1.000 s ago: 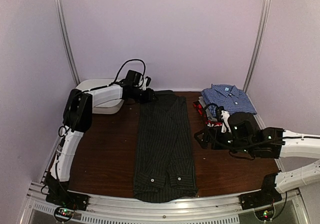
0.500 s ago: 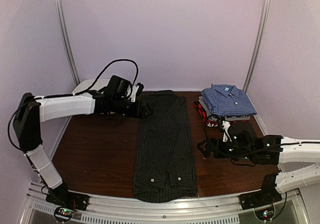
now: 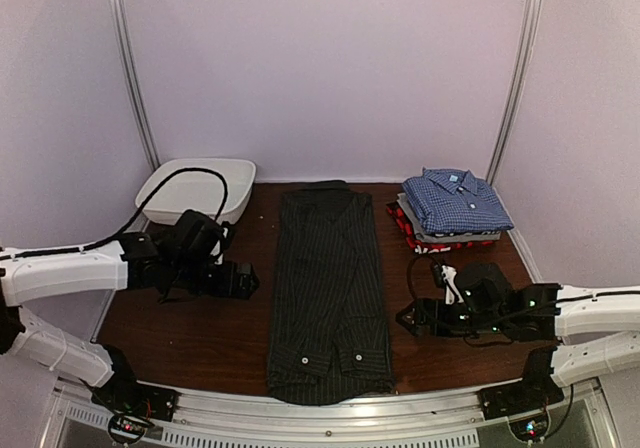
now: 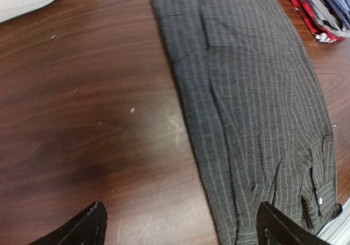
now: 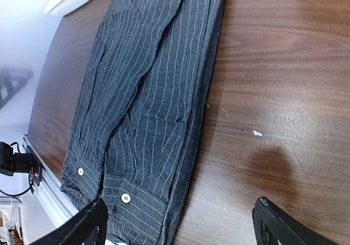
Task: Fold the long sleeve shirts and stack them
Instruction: Smooth out the rectangle-folded shirt at the center of the board, then pick up the rectangle-folded shirt from the center of the board.
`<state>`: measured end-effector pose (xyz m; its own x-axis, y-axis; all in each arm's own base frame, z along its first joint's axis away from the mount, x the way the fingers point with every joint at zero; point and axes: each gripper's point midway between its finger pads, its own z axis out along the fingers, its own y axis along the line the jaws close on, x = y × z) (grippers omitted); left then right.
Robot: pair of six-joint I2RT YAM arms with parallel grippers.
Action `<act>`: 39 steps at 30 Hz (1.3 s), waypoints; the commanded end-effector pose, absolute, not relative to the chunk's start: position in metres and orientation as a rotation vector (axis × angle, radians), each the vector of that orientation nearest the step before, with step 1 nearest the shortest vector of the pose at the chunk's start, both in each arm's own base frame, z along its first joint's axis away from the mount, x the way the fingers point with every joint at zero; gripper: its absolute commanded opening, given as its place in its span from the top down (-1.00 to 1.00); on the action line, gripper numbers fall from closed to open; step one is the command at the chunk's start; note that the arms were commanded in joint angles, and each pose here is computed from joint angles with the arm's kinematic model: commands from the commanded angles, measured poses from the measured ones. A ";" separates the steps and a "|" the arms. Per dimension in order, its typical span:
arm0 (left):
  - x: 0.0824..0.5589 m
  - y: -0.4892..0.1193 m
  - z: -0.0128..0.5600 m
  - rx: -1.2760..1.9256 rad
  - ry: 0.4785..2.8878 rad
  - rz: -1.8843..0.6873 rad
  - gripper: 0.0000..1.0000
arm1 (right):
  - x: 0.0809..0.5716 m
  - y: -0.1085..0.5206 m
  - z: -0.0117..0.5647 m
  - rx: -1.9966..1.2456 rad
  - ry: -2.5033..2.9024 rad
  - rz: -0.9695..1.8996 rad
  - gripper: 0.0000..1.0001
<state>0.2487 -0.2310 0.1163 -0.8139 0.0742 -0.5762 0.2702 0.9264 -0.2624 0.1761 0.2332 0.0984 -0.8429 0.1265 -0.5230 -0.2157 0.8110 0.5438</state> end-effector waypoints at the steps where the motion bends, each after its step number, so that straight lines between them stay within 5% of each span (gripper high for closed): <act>1: 0.240 -0.179 0.118 -0.016 2.477 -0.309 -0.95 | 0.165 0.240 0.090 -0.059 2.480 0.904 -0.84; 8: 0.200 -0.176 0.101 0.004 2.535 -0.506 -0.94 | 0.136 0.256 0.066 -0.107 2.578 0.972 -0.72; 14: 0.167 -0.200 0.108 0.005 2.481 -0.924 -0.95 | 0.108 0.273 0.050 -0.174 2.669 1.034 -0.61; 25: 0.129 -0.240 0.072 0.096 2.617 -1.106 -0.92 | 0.085 0.279 0.038 -0.122 2.738 1.186 -0.45; 39: 0.103 -0.284 0.044 0.167 2.762 -1.179 -0.17 | 0.081 0.281 0.033 -0.076 2.737 1.250 -0.29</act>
